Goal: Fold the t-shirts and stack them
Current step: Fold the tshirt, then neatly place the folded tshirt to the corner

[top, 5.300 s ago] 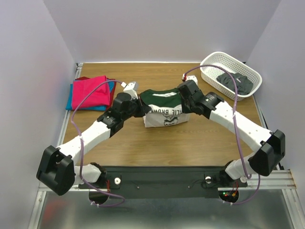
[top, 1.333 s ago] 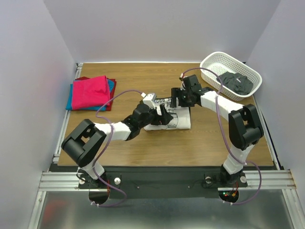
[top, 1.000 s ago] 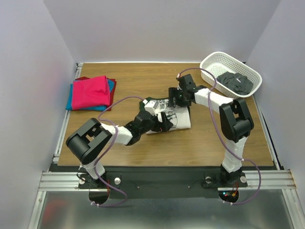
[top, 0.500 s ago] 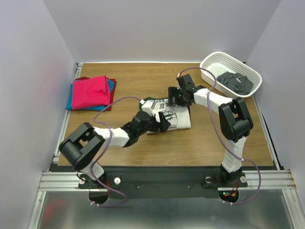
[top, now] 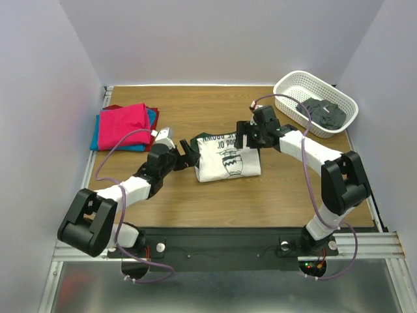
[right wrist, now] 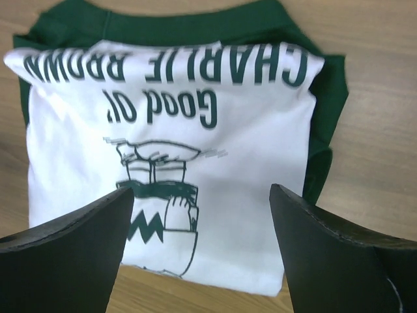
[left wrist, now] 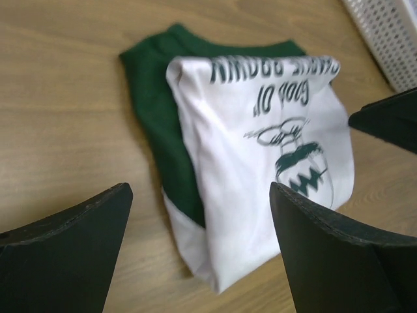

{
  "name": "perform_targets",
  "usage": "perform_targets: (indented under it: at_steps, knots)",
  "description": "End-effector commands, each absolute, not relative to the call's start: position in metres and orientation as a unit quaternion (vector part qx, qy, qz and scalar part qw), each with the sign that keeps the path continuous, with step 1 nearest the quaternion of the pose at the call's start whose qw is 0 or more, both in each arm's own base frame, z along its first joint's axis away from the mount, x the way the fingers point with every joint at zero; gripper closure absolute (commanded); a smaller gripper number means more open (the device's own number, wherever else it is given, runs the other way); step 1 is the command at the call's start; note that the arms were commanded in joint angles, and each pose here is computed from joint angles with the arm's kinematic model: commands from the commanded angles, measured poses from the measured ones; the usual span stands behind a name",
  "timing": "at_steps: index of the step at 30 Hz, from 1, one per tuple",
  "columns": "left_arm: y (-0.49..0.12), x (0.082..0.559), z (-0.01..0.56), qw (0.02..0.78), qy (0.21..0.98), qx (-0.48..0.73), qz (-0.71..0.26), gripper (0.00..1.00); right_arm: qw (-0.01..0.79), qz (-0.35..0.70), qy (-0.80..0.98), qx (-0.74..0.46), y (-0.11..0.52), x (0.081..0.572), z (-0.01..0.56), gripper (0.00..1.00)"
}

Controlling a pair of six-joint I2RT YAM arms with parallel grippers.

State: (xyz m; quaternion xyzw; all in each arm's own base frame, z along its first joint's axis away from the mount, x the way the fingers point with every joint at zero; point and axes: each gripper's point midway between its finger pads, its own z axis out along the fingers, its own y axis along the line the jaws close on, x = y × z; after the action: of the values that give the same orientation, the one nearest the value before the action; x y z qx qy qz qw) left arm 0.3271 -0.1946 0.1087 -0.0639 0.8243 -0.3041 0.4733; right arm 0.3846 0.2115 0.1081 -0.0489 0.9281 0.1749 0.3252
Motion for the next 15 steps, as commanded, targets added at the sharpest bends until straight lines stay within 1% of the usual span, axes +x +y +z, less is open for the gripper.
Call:
perform_targets:
  at_steps: [1,5,10,15]
  knots:
    - [-0.213,0.315,0.116,0.453,0.805,-0.022,-0.383,0.01,0.314,0.193,0.927,-0.069,0.219,0.364,0.100,0.09]
    - [-0.223,0.314,0.111,0.438,0.800,-0.009,-0.409,0.01,0.293,0.173,0.939,-0.061,0.210,0.355,0.074,0.10]
    - [-0.221,0.316,0.090,0.421,0.811,-0.024,-0.406,0.01,0.274,0.165,0.946,-0.055,0.206,0.348,0.055,0.09]
    - [-0.212,0.320,0.075,0.417,0.822,-0.048,-0.385,0.01,0.269,0.161,0.948,-0.054,0.205,0.346,0.048,0.09]
